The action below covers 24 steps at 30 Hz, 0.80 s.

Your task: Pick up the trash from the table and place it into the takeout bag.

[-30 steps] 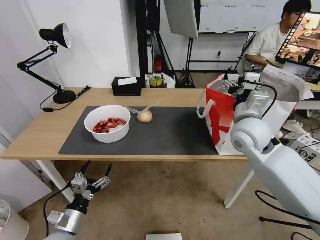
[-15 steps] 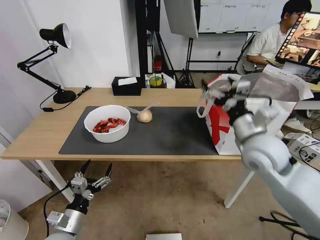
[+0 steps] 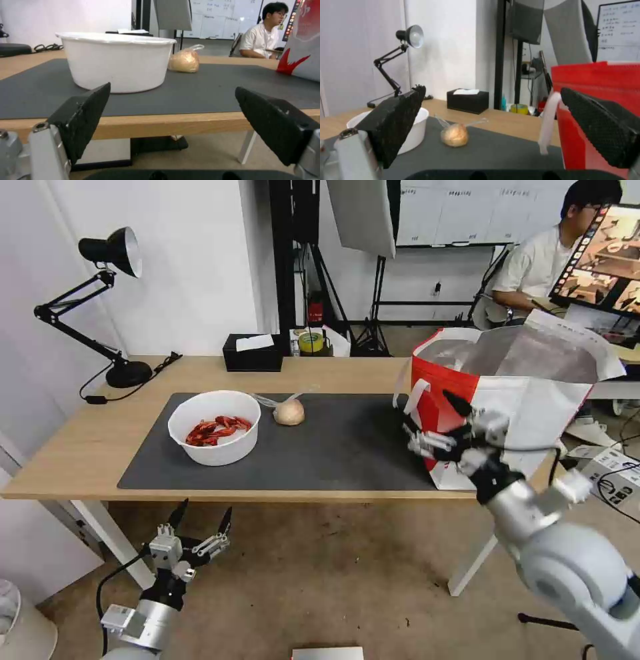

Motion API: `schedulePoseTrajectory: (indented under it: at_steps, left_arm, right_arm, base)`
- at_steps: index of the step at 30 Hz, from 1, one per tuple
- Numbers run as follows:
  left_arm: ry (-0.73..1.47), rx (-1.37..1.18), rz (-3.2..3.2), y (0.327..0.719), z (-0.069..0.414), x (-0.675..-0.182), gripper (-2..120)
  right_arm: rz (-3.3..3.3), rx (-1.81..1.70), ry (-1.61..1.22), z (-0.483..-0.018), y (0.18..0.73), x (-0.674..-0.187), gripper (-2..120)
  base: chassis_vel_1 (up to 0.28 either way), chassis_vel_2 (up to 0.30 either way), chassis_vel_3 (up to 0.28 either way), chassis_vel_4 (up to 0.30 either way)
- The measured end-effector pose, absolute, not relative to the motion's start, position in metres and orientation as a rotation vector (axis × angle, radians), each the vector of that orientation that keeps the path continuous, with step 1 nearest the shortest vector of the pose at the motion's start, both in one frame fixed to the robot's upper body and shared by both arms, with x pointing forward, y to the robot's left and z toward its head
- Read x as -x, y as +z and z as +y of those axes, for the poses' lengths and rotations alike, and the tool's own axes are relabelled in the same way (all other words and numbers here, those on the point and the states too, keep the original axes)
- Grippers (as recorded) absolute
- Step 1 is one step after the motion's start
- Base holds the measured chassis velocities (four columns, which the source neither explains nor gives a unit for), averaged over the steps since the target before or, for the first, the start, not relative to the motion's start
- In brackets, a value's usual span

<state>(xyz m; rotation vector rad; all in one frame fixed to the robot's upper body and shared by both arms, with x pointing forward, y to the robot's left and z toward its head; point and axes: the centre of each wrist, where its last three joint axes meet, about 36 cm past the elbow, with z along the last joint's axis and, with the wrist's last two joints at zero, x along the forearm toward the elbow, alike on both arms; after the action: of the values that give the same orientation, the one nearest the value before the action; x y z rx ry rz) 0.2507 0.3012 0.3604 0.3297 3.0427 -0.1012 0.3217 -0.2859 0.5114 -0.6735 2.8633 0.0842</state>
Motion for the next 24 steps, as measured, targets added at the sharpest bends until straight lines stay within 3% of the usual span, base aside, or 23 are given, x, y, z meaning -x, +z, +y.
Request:
schedulePoseTrajectory:
  at_steps: [9, 24]
  left_arm:
    - [-0.114, -0.324, 3.049, 0.359, 0.299, -0.247, 100]
    - [-0.071, -0.318, 3.066, 0.357, 0.303, -0.244, 100]
  right_arm:
    - [2.918, 0.557, 0.187, -0.279, 0.446, -0.274, 100]
    - [2.972, 0.433, 0.17, -0.272, 0.376, -0.238, 100]
  base:
    - [0.0, 0.0, 0.0, 0.0]
    - [0.0, 0.0, 0.0, 0.0]
